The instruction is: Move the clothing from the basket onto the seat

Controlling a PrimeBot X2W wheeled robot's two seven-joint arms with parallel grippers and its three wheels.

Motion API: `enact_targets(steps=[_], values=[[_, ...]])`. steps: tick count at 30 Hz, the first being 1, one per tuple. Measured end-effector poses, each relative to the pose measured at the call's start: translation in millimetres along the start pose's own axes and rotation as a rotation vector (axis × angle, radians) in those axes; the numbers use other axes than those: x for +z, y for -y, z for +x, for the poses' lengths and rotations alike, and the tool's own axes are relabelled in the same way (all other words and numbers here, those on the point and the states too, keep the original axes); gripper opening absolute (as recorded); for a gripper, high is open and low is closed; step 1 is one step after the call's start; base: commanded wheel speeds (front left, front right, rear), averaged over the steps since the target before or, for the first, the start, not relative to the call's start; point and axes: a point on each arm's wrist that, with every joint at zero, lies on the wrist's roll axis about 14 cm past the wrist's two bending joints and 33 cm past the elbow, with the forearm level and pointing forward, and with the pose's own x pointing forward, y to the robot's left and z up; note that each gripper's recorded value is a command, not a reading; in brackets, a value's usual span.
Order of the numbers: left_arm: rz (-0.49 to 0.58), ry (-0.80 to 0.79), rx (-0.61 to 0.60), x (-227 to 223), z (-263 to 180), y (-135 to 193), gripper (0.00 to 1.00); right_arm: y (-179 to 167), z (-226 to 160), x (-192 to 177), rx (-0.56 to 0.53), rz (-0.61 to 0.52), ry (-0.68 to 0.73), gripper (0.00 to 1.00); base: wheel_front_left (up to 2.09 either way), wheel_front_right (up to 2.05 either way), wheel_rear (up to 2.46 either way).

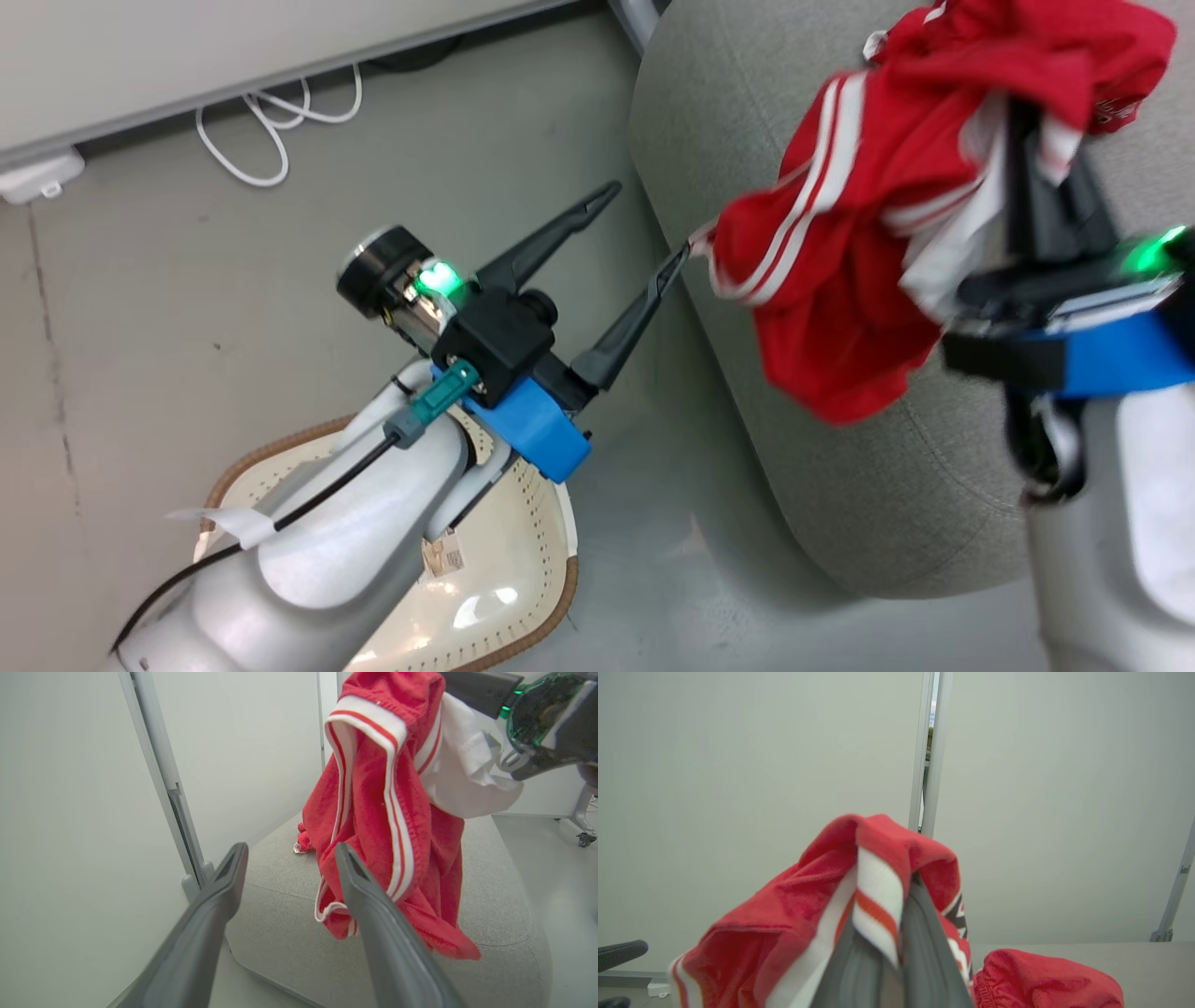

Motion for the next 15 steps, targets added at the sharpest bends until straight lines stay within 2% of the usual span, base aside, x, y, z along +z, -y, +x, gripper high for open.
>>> enact_targets(steps=[10, 15], values=[[0.008, 0.023, 0.041, -22, 13, -50, 1.00, 58, 100, 63, -0.082, -0.218, 0.291, 0.00, 0.00, 0.00, 0.00], [-0.023, -0.014, 0.059, -62, 11, -71, 1.00, 86, 136, 70, -0.124, -0.341, 0.364, 0.00, 0.00, 0.00, 0.00]])
